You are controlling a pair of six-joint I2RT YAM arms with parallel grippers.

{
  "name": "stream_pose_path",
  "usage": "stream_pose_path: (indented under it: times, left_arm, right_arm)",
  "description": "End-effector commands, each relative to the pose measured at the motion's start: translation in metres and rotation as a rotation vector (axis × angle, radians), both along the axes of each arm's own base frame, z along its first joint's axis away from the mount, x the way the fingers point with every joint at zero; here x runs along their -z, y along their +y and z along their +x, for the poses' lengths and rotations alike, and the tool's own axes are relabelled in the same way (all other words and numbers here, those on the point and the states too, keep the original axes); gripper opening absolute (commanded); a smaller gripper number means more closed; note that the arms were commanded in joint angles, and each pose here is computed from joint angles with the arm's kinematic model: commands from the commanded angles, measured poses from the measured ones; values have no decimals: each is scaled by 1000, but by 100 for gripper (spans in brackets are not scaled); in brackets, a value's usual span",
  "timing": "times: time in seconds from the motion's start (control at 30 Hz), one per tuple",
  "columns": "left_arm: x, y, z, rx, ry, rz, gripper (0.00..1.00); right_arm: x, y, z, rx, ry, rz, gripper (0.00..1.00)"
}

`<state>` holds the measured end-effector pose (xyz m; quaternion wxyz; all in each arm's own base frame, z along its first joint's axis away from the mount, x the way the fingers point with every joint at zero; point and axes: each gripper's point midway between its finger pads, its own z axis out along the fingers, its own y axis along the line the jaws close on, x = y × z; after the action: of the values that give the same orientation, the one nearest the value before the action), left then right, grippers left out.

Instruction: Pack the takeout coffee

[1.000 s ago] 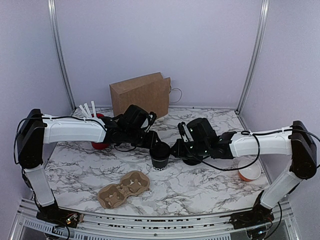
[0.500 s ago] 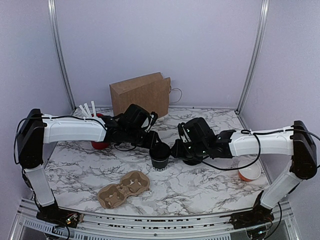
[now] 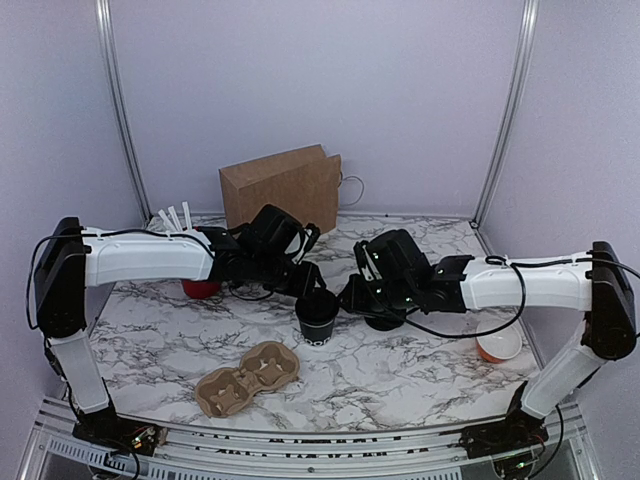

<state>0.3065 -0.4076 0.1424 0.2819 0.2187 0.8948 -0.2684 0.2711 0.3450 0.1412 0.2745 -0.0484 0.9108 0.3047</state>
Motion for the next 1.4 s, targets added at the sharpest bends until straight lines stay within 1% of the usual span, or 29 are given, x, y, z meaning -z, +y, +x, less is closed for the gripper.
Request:
stream_pose_path:
  times: [0.0,0.2,0.33,0.4,0.63,0.93,1.1,1.37]
  left_arm:
    - [-11,2,2,5,-19,14,36]
    - [-23,13,5,-21,-36,10,38]
    - [-19,23,-2,-31,-3,10,37]
    - [-18,26,-7,-36,13,3,37]
    - [-8,38,-20,-64,67,-1,37]
    - [-2,29,-24,-41,100,-42,37]
    - [5,28,-25,-37,112,-36,37]
    - [21,31,-26,-37,127,-3,33]
  right_arm:
    - [-27,3,4,1,-55,22,15]
    - [-32,0,8,-59,-63,19,16]
    - [-31,0,9,-117,-58,22,17]
    - [-30,-8,19,-113,-55,29,17]
    - [-33,-7,29,-164,-72,20,17]
    - [-24,2,33,-203,-56,10,17]
    - [-15,5,32,-223,-41,3,16]
    - [-11,6,31,-228,-32,3,16]
